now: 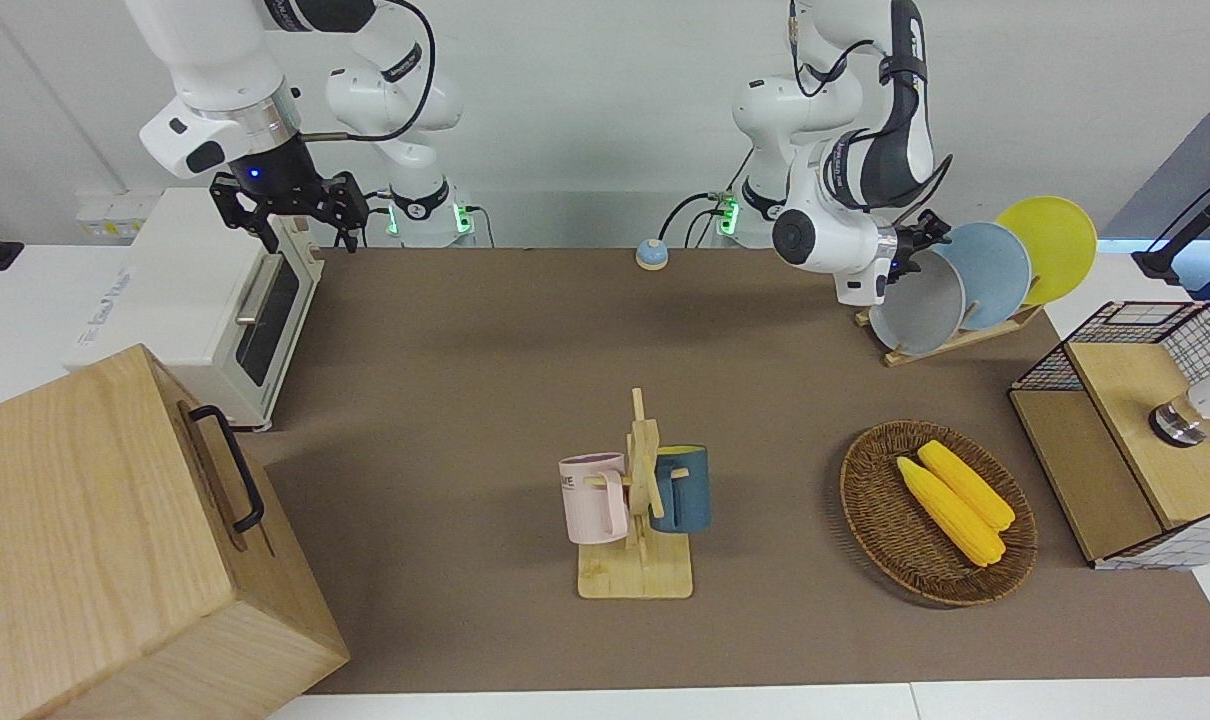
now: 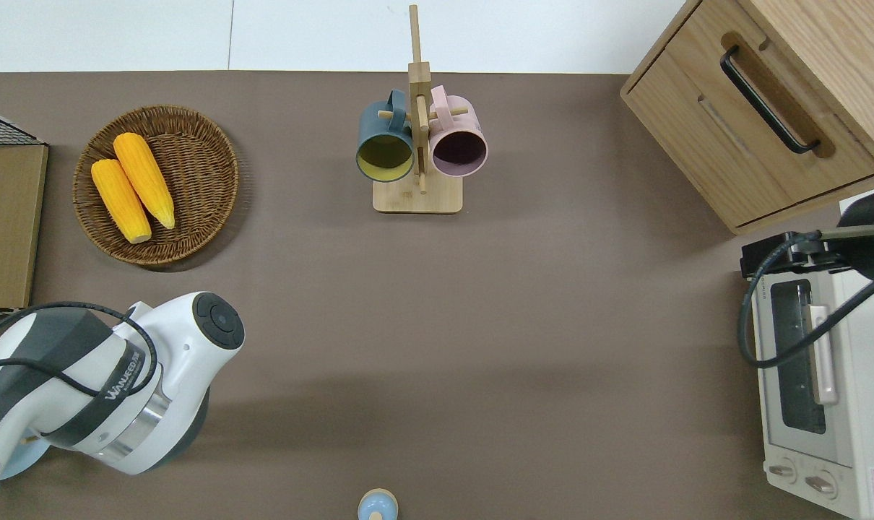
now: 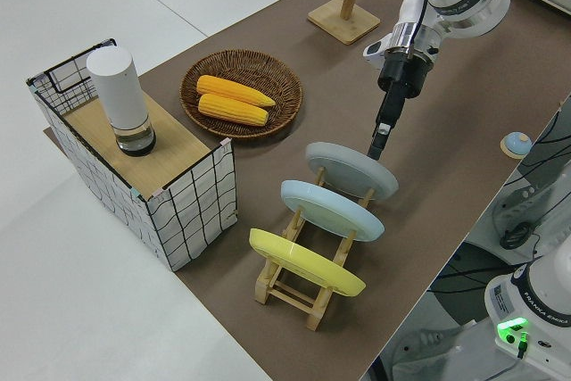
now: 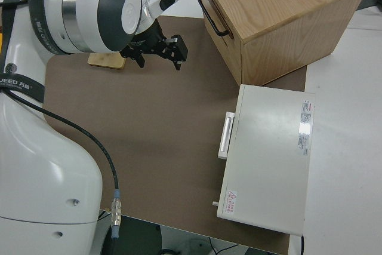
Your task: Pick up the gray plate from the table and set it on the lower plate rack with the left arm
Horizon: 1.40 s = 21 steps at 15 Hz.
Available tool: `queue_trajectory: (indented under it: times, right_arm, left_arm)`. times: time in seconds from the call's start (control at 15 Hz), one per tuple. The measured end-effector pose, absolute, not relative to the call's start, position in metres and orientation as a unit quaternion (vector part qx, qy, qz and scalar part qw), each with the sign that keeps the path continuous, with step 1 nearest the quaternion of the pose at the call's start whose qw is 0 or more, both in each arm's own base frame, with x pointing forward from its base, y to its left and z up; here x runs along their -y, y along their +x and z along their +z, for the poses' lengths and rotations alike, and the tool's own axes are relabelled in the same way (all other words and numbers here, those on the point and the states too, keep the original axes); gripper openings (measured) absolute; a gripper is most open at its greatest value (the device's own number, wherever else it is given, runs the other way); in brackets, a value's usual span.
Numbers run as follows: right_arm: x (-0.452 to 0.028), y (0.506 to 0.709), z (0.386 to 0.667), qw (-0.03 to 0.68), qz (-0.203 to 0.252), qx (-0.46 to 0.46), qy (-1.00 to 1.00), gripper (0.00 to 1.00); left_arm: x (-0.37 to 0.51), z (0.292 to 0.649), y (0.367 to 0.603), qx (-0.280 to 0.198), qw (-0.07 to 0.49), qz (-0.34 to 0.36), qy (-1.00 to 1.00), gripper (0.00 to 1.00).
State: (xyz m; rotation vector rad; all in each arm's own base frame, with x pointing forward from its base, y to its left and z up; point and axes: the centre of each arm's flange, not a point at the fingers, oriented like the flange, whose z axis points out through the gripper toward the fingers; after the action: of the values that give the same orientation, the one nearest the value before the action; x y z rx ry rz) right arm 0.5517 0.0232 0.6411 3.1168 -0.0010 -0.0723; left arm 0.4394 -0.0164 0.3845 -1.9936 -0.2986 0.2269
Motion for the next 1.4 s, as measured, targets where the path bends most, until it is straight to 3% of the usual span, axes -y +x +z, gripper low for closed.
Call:
queue_trajectory:
  times: [0.2, 0.6, 1.0, 1.4]
  right_arm:
    - [-0.023, 0.552, 0.641, 0.012, -0.023, 0.0, 1.0, 0.99]
    - [-0.023, 0.552, 0.641, 0.012, -0.023, 0.0, 1.0, 0.99]
    - [-0.023, 0.552, 0.641, 0.012, -0.023, 0.0, 1.0, 0.99]
    - [-0.023, 0.552, 0.641, 0.012, -0.023, 0.0, 1.0, 0.99]
  left_arm:
    - [0.017, 0.388, 0.441, 0.128, 0.527, 0.09, -0.835, 0.99]
    - [0.038, 0.453, 0.47, 0.158, 0.473, 0.055, -0.865, 1.0]
    - [0.076, 0.545, 0.484, 0.169, 0.344, 0.053, -0.922, 1.0]
    - [0.105, 0.593, 0.485, 0.177, 0.196, 0.066, -0.962, 1.0]
